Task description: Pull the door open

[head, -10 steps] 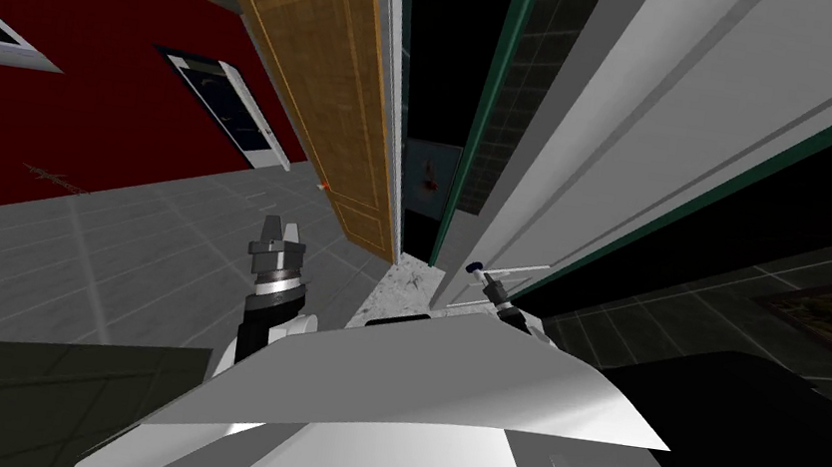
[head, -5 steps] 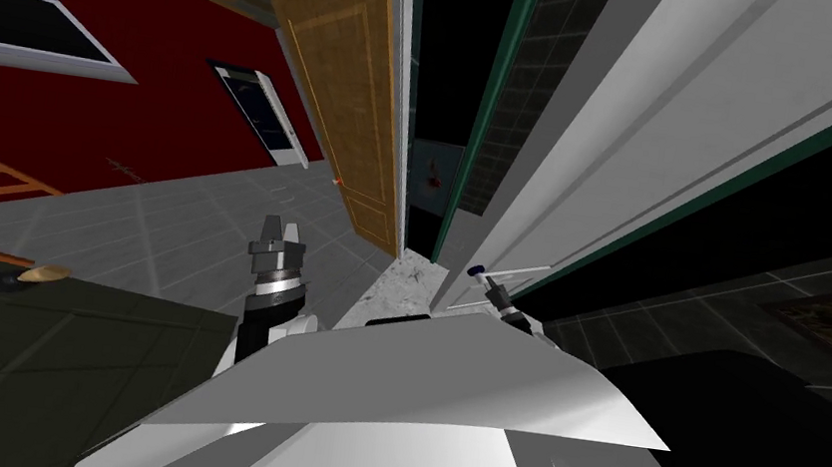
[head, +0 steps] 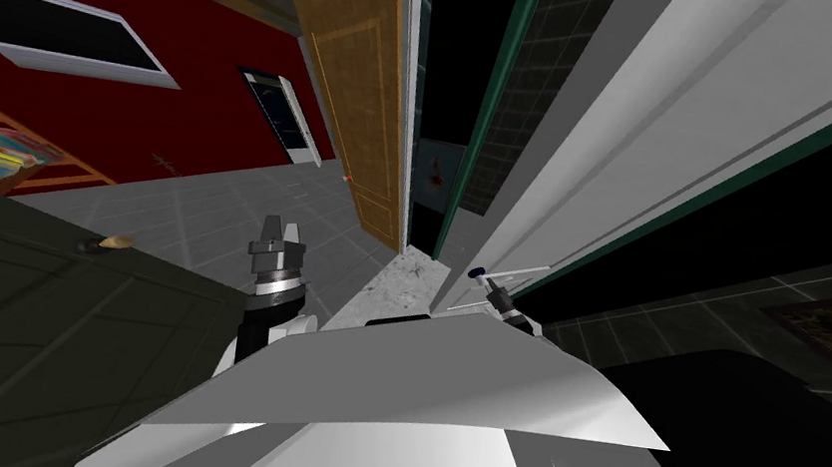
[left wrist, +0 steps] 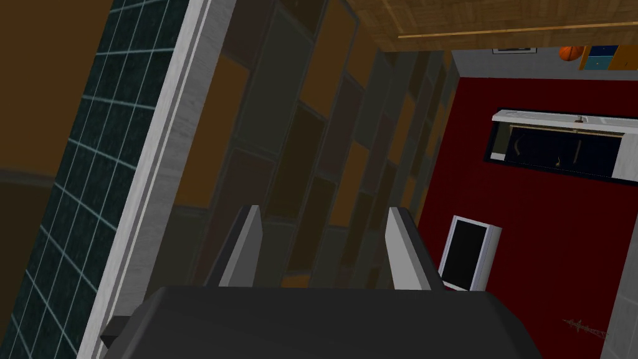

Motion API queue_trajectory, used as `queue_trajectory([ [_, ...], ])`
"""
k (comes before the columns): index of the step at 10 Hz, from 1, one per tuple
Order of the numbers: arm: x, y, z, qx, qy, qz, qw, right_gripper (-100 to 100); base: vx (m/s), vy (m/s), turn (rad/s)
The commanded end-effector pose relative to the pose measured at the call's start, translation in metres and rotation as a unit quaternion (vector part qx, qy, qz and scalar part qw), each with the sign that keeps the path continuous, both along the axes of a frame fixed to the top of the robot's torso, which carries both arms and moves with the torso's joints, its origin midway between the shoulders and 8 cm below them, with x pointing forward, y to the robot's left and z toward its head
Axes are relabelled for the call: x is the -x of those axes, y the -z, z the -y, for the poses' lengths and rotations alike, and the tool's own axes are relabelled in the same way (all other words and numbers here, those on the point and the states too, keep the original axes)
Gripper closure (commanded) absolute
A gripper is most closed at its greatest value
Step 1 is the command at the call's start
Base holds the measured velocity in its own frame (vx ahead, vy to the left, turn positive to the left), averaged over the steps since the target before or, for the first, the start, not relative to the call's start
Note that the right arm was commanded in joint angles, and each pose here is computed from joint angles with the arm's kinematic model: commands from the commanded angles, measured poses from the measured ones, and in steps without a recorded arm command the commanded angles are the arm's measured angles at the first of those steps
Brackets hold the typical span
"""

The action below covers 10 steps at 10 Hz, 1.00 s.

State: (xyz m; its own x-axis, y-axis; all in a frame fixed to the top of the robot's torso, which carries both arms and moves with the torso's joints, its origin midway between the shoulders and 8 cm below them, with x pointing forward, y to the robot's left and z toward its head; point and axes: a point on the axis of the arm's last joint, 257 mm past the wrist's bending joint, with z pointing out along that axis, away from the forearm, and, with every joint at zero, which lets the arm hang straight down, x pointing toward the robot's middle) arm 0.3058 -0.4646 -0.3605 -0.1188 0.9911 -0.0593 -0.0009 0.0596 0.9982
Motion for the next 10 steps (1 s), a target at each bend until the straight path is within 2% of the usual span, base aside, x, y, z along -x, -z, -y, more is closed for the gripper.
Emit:
queue_trajectory([
  [1,0.003,-0.001,0.001,0.001,-0.002,0.001,1.0000,100,-0.202,-0.061,0.167],
  [8,0.019,-0.004,0.008,0.004,-0.010,0.004,0.9999,100,-0.199,-0.073,0.155],
  [10,0.019,-0.001,0.005,0.002,-0.012,0.000,0.9999,100,-0.101,-0.037,0.087],
])
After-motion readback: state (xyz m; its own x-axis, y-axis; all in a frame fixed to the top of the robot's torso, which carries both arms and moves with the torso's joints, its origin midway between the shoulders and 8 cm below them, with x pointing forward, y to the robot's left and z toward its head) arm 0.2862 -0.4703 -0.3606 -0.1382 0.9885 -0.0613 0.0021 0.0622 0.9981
